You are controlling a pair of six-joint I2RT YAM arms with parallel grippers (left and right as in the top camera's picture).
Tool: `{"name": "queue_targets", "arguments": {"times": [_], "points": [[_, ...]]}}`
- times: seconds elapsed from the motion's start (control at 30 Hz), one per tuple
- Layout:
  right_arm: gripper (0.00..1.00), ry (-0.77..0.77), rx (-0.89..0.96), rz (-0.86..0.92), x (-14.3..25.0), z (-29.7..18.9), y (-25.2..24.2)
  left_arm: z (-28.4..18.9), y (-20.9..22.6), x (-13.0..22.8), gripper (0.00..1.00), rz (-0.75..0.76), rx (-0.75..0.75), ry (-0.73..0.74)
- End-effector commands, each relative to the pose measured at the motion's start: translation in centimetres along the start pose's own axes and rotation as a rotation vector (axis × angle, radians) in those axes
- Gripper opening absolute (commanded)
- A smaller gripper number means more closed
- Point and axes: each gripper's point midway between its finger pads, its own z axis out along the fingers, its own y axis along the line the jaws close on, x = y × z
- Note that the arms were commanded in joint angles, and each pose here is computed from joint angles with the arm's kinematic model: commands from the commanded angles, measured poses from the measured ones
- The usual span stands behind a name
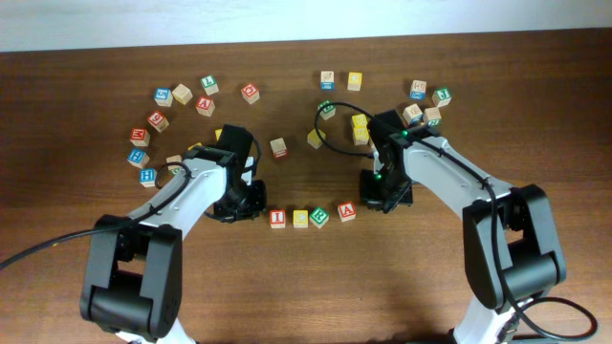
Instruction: Spell out ICRA
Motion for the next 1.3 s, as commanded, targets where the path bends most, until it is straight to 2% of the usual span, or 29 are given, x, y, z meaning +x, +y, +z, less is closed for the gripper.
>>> {"name": "queue_targets", "arguments": {"times": [0.0, 0.2, 1.27], "points": [[0.04, 0.018, -0.035, 0.000, 0.4, 0.9, 0.3, 0.6, -1.4, 0.7, 0.00, 0.019, 0.025, 0.024], [0.04, 0.040, -0.106, -0.002, 0.8, 1.0, 1.5, 1.0, -3.0, 1.4, 0.00, 0.031, 0.025, 0.029], [0.04, 0.057, -0.136, 0.002, 1.2, 1.0, 1.9, 1.2, -4.7, 2.6, 0.00, 0.070, 0.060, 0.062]]}}
